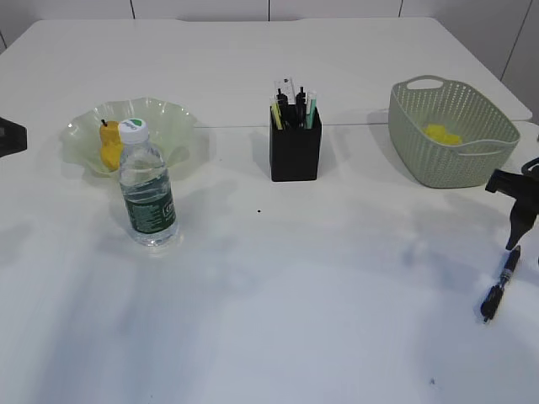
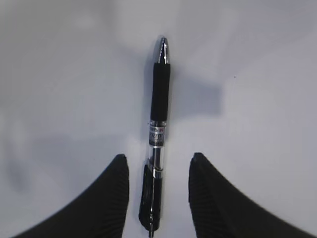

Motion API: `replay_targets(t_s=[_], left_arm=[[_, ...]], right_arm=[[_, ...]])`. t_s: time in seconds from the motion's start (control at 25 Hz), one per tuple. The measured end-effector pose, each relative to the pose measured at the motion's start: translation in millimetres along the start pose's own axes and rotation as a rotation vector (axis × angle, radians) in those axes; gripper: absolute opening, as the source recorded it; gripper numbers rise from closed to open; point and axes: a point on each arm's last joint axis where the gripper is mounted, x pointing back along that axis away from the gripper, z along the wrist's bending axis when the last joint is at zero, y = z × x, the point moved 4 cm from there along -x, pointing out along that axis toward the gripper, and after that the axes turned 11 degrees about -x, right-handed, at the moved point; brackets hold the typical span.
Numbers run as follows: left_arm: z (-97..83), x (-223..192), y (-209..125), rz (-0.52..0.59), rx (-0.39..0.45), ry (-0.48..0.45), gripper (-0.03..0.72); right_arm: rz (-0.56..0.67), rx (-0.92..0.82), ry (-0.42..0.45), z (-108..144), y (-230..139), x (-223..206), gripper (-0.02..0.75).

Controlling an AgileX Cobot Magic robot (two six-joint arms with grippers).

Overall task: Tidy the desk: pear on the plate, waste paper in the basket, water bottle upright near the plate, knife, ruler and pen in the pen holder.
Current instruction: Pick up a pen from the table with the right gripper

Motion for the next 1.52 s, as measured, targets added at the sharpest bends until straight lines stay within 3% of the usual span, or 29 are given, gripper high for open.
replay_targets(t_s=[0.6,1.52], left_arm=[[0.0,0,0,0.002,0.000,0.000,0.447],[0.2,0,3,-0.022,0.000,0.001,0.447]], right_arm=[[0.029,-0.021,-0.065,0,16,-36,0.301],[0.008,-0.041,-0.026,12,30,-52,0.302]])
